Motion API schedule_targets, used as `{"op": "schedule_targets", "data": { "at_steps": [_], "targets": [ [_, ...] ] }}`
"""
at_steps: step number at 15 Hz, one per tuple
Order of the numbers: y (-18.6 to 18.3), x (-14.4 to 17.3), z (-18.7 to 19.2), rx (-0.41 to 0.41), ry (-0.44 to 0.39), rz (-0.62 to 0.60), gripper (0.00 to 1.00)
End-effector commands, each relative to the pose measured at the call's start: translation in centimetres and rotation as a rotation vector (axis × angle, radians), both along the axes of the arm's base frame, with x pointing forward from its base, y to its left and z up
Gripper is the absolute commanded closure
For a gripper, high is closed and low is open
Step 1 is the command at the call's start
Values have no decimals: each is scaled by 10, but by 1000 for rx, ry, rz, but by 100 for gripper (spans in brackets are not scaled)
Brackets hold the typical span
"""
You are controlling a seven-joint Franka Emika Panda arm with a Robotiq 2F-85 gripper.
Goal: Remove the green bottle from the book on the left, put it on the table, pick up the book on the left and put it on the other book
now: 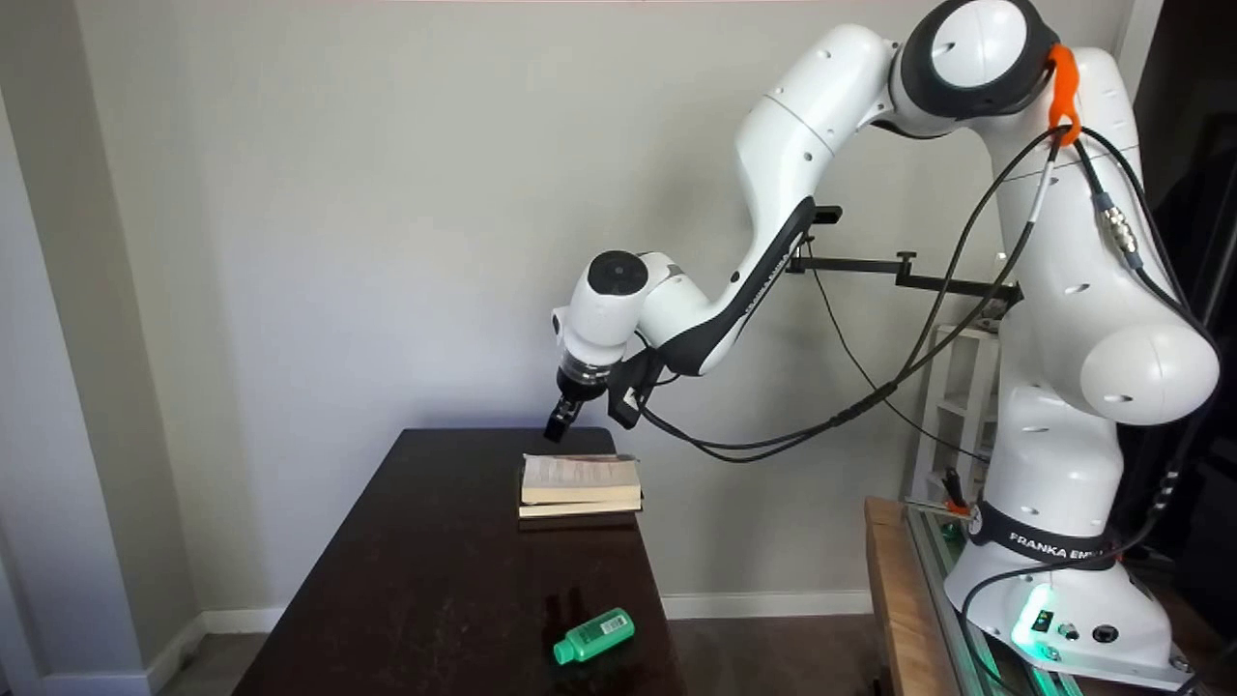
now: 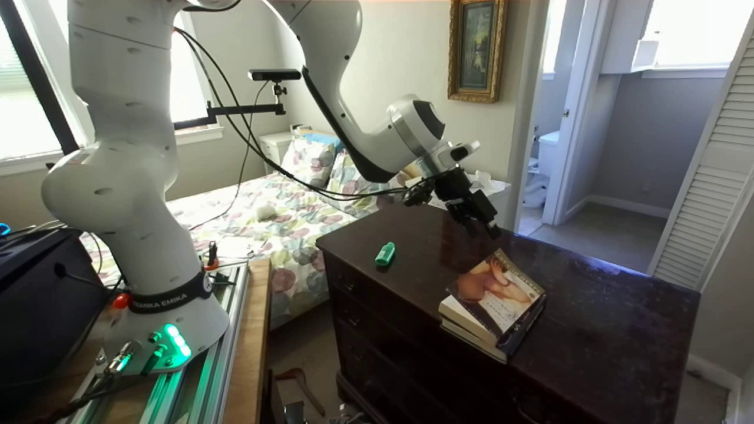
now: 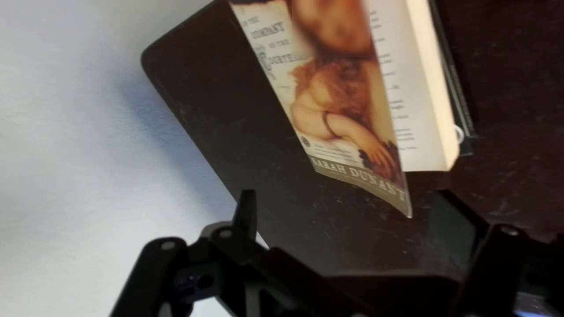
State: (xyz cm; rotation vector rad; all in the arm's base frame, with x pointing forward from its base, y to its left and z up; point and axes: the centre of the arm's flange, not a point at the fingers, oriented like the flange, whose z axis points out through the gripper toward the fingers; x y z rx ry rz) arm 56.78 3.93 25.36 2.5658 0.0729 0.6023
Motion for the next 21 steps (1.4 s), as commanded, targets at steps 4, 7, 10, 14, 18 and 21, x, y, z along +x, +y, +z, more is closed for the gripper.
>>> {"op": "schedule_targets", "data": {
  "at_steps": [4, 7, 10, 14, 18, 21],
  "targets": [
    [16, -35, 39, 344, 24, 53, 0],
    [20, -47, 48, 395, 61, 29, 0],
    [23, -59, 55, 431, 113, 2, 0],
    [19, -71, 70, 429, 129, -8, 0],
    [4, -82, 86, 363, 159, -67, 0],
    [-13, -89, 97, 332, 162, -111, 0]
  ]
}}
